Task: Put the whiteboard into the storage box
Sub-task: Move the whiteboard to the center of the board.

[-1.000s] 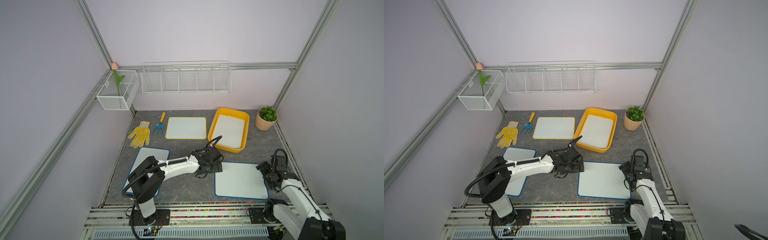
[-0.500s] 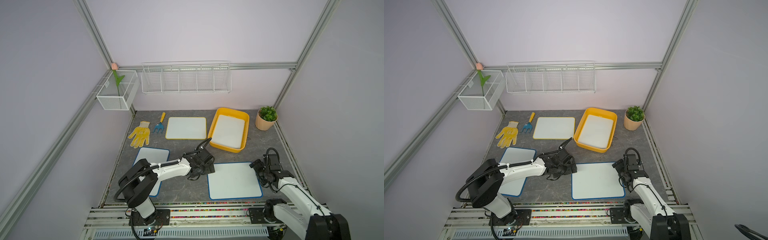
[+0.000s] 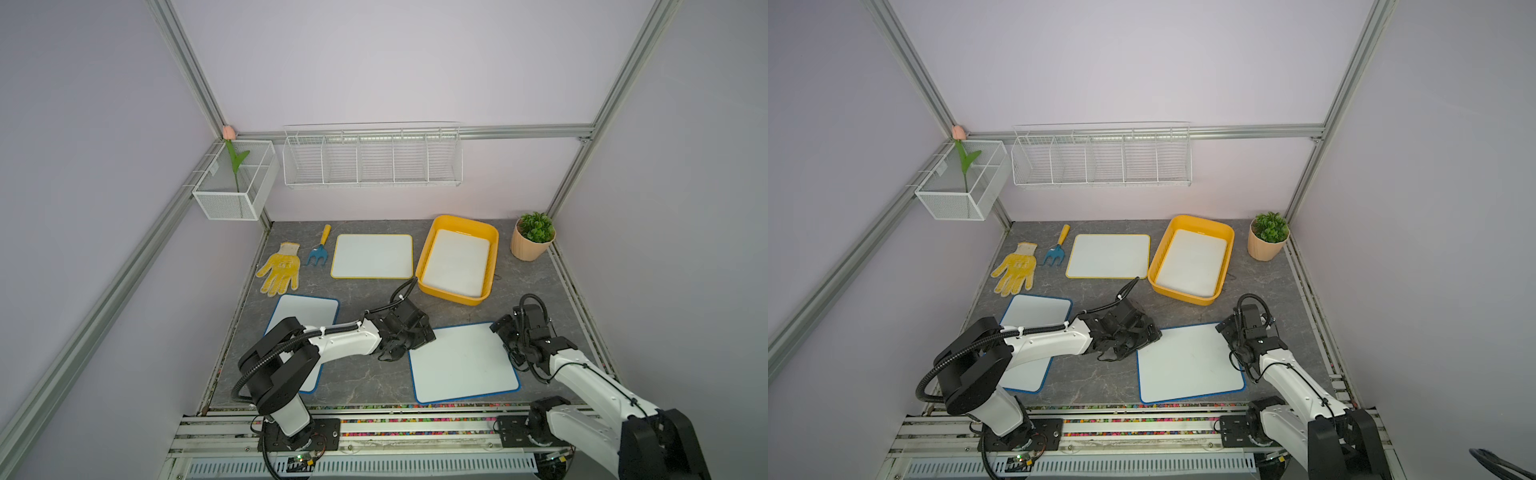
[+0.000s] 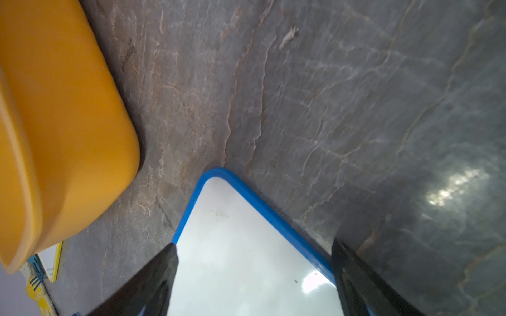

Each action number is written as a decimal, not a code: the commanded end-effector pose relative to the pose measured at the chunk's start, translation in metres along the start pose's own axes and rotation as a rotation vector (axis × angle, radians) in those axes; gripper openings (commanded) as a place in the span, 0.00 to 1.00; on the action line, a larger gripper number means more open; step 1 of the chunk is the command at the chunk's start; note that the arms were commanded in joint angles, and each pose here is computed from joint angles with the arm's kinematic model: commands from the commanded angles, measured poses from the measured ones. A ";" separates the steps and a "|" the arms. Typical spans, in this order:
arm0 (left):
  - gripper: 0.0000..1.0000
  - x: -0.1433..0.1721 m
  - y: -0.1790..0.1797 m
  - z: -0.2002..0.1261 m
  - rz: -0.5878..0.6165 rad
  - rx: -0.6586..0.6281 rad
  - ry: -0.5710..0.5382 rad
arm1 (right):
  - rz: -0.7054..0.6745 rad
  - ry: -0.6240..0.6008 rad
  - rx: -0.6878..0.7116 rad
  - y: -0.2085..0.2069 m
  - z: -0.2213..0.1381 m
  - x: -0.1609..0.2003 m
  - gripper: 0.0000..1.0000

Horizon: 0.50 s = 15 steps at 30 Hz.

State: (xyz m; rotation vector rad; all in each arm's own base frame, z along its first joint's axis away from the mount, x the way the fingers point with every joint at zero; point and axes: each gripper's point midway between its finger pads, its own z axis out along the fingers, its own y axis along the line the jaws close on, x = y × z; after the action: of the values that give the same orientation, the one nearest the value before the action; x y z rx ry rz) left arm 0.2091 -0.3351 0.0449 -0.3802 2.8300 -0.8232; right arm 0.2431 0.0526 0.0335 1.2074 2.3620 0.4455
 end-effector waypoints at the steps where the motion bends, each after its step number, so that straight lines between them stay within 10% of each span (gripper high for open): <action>1: 0.99 0.007 0.003 0.010 -0.052 0.017 0.033 | 0.065 0.202 0.139 -0.041 0.011 0.054 0.90; 15: 0.99 -0.050 0.022 -0.021 -0.079 -0.009 -0.075 | -0.067 0.225 0.137 -0.005 0.016 0.084 0.90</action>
State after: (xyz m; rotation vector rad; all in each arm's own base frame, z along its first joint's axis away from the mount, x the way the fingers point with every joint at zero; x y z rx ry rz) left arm 0.2426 -0.3038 0.0468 -0.5277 2.7805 -0.7954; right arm 0.2505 0.0903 0.0312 1.0851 2.4193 0.3566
